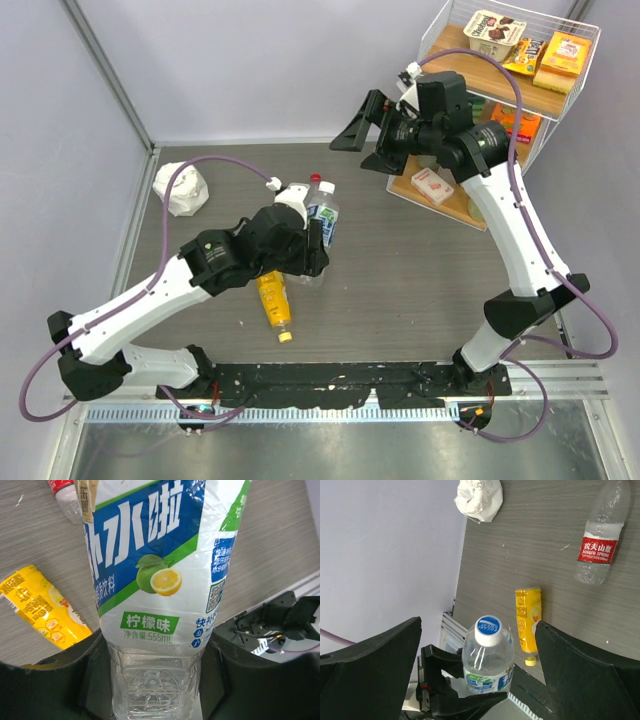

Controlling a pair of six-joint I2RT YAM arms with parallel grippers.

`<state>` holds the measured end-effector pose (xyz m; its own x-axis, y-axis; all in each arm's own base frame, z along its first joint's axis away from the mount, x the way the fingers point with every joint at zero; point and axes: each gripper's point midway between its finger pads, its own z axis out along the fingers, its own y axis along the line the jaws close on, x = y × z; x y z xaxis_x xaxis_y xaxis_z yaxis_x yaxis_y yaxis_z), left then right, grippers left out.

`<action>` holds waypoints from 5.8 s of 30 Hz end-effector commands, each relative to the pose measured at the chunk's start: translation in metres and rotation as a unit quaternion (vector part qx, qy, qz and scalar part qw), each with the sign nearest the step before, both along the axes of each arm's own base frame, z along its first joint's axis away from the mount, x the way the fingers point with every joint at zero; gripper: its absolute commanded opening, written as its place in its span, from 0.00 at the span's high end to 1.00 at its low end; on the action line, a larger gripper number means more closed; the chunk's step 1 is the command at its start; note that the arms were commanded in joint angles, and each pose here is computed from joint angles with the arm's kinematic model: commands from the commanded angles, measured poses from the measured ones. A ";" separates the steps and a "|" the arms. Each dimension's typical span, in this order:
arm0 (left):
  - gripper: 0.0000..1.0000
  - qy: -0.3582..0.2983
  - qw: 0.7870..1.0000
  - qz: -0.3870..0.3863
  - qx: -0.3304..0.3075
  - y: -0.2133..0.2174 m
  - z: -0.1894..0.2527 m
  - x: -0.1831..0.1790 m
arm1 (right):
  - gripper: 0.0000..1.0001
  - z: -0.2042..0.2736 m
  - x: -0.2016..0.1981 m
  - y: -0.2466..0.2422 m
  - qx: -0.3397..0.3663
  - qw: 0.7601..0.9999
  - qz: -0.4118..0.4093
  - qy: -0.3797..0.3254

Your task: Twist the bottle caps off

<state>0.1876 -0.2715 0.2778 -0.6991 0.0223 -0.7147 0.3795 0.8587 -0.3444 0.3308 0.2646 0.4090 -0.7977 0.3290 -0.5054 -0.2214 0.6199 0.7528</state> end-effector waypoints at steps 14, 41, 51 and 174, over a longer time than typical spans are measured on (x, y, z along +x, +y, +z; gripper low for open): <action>0.89 -0.028 0.998 0.023 0.050 0.003 0.006 0.020 | 0.15 -0.046 -0.020 0.029 -0.108 0.992 -0.010 0.066; 0.90 -0.020 0.999 0.018 0.046 0.004 0.005 0.016 | 0.98 -0.053 -0.023 0.047 -0.077 0.994 0.016 0.071; 0.89 -0.018 1.000 -0.006 0.006 -0.002 0.014 0.005 | 0.98 -0.013 -0.042 0.044 -0.020 0.997 0.069 -0.040; 1.00 0.017 1.000 -0.016 0.007 -0.018 0.004 -0.004 | 0.92 -0.052 -0.027 0.025 -0.028 0.999 -0.023 0.032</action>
